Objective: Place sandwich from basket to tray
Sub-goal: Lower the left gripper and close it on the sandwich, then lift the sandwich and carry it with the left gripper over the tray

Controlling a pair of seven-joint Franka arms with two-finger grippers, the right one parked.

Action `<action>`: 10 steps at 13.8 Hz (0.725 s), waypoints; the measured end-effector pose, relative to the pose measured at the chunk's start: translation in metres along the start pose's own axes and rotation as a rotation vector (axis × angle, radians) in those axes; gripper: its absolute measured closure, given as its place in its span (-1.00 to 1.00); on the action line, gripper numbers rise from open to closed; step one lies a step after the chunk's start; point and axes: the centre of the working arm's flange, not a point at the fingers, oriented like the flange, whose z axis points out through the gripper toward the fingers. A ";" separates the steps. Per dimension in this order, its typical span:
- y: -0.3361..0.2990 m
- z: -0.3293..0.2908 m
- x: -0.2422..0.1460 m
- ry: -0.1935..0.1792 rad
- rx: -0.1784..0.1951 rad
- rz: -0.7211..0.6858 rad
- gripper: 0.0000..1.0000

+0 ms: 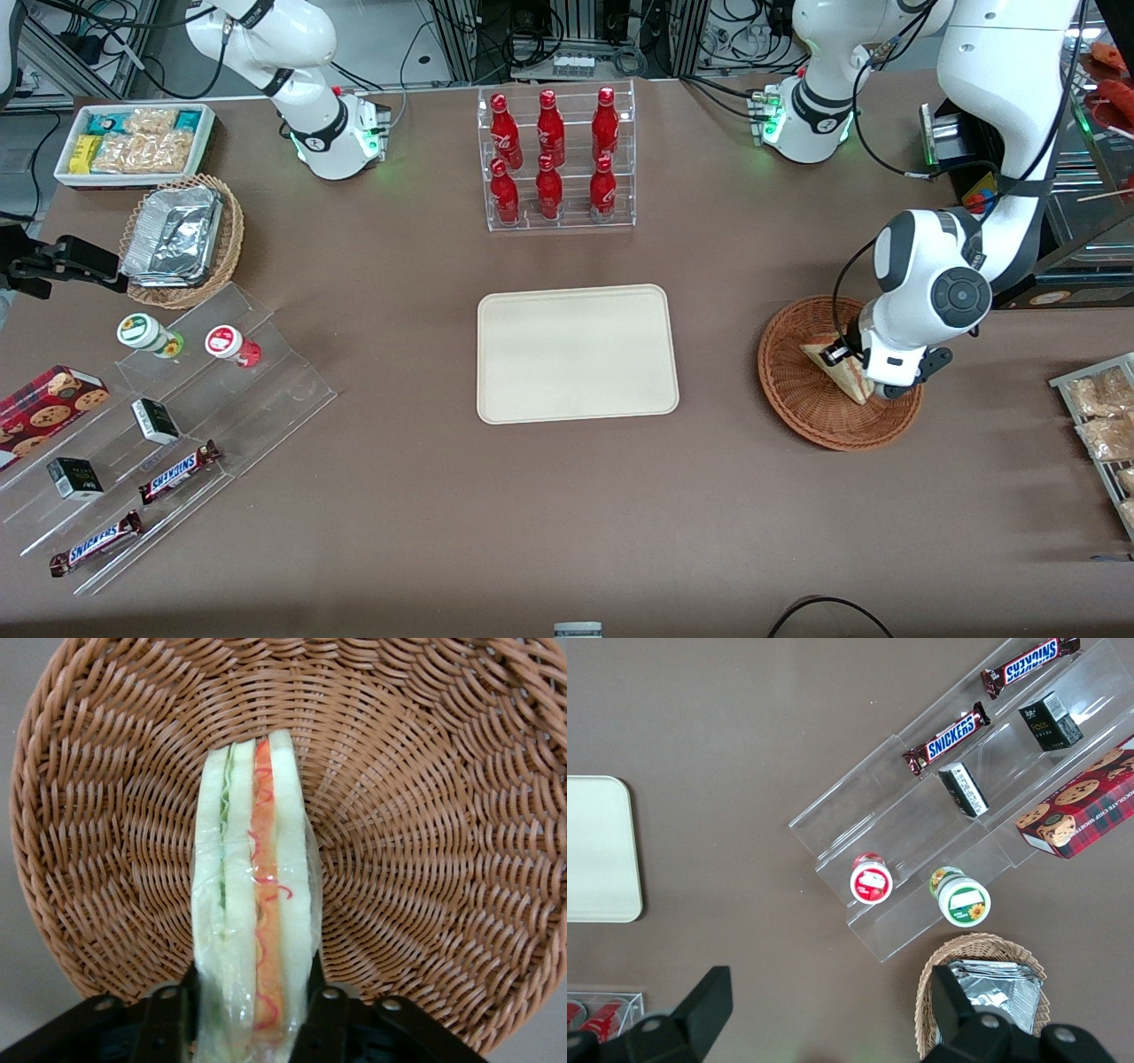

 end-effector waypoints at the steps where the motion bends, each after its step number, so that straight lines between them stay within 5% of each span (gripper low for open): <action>1: 0.000 -0.002 0.000 0.002 -0.001 0.000 0.30; 4: 0.001 -0.017 -0.003 0.004 0.003 0.007 0.45; 10: 0.059 -0.112 -0.046 -0.017 0.071 0.132 0.69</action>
